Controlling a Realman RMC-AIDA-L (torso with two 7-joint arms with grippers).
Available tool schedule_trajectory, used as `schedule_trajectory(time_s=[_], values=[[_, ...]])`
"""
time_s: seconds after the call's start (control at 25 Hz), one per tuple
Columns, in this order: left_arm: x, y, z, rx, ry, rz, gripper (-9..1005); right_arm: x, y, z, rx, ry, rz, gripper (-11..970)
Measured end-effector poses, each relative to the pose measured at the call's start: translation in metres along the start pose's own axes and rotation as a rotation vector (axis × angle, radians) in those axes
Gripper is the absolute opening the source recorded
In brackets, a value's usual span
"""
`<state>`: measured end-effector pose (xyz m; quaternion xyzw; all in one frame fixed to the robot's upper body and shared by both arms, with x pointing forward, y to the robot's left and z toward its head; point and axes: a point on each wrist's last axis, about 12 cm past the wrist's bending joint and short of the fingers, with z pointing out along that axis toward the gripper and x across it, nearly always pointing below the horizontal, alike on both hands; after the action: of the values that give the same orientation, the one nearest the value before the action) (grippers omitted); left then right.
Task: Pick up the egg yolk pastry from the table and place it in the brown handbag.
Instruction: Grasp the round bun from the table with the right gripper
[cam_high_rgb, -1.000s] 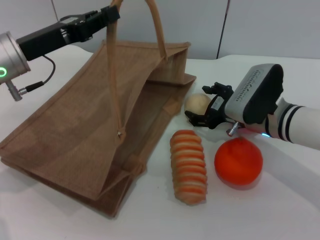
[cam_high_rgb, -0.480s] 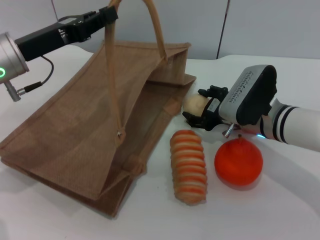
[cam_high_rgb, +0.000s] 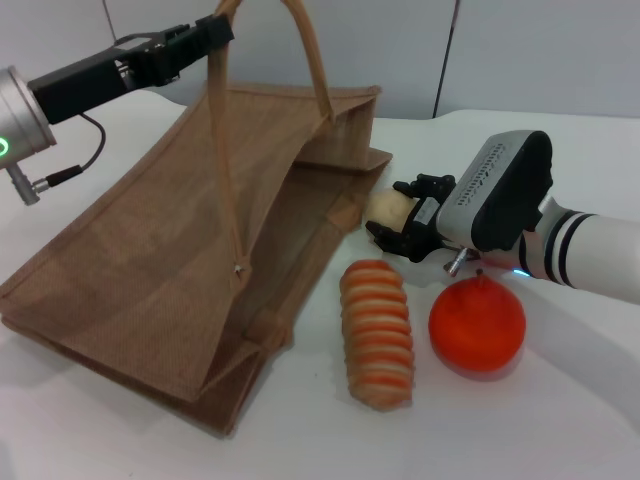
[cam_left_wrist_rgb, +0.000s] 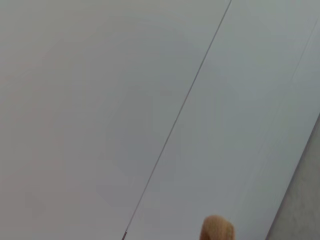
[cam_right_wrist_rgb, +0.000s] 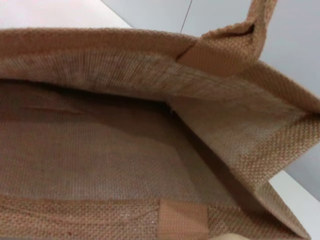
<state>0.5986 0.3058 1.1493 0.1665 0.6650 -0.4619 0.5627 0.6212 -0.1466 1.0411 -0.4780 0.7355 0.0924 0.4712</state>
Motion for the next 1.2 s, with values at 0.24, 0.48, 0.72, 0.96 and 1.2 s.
schedule_trajectory(time_s=[0.24,0.48,0.72,0.96,1.2], values=[[-0.001,0.001,-0.003,-0.006,0.001,0.000,115,-0.001,0.001,0.000,-0.006,-0.008,0.000,647],[0.000,0.002,-0.005,-0.011,0.002,-0.003,115,-0.002,0.003,-0.001,-0.016,-0.035,0.014,599],[-0.001,0.002,-0.009,-0.014,-0.009,-0.005,115,-0.002,0.002,-0.004,-0.017,-0.075,0.039,559],[0.000,0.003,-0.011,-0.019,-0.009,-0.005,115,0.001,-0.002,-0.008,0.004,-0.095,0.071,523],[0.000,0.004,-0.013,-0.028,-0.002,-0.004,115,0.004,-0.004,-0.016,0.001,-0.172,0.104,494]])
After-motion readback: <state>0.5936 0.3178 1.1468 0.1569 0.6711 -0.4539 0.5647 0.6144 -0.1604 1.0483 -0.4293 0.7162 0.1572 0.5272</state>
